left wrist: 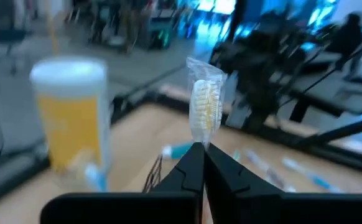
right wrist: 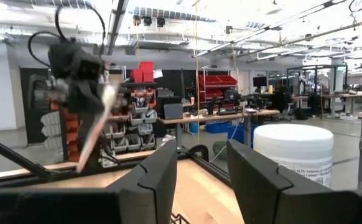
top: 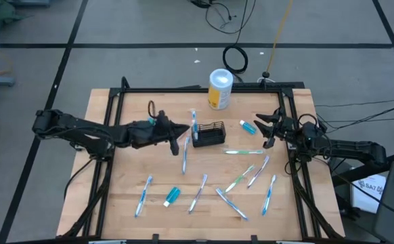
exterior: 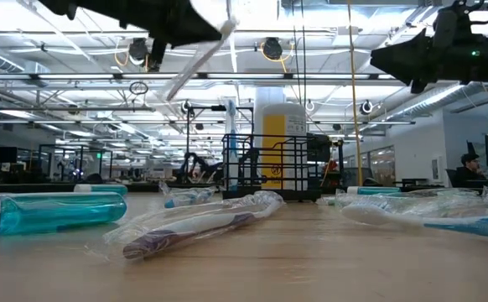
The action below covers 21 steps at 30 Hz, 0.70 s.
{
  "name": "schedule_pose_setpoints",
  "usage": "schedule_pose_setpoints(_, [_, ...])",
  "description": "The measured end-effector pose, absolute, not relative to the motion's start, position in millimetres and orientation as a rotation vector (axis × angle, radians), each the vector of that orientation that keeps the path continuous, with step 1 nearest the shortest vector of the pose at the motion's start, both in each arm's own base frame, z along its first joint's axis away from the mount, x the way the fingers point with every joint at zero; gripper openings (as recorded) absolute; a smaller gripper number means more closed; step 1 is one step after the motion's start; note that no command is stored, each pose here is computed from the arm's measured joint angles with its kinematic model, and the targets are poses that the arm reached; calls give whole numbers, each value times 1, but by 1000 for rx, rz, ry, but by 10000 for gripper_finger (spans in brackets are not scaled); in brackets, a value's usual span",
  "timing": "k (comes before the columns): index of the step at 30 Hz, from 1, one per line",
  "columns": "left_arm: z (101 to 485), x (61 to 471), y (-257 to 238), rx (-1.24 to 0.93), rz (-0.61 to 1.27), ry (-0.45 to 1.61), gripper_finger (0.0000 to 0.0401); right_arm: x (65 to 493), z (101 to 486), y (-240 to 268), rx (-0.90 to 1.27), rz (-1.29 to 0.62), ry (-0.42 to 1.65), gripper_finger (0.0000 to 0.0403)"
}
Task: Pick & Place toothbrushing station
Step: Put the orange toothbrush into the black wire organizer
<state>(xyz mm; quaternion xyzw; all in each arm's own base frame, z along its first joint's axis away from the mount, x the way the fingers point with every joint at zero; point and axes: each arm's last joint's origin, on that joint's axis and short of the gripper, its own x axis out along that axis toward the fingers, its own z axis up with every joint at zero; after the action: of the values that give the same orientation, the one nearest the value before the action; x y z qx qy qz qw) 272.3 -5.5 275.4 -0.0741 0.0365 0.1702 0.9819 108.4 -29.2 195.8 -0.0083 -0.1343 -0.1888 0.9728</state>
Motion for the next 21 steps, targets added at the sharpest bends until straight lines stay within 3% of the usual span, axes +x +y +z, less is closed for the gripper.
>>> schedule_pose_setpoints(12, [293,285,5,-42,303,-219,3,109,196,-29,-19,-385,-270,130])
schedule_pose_setpoints(21, [261,315,22,-27,310,-321,6,109,196,-29,-19,-385,-274,130])
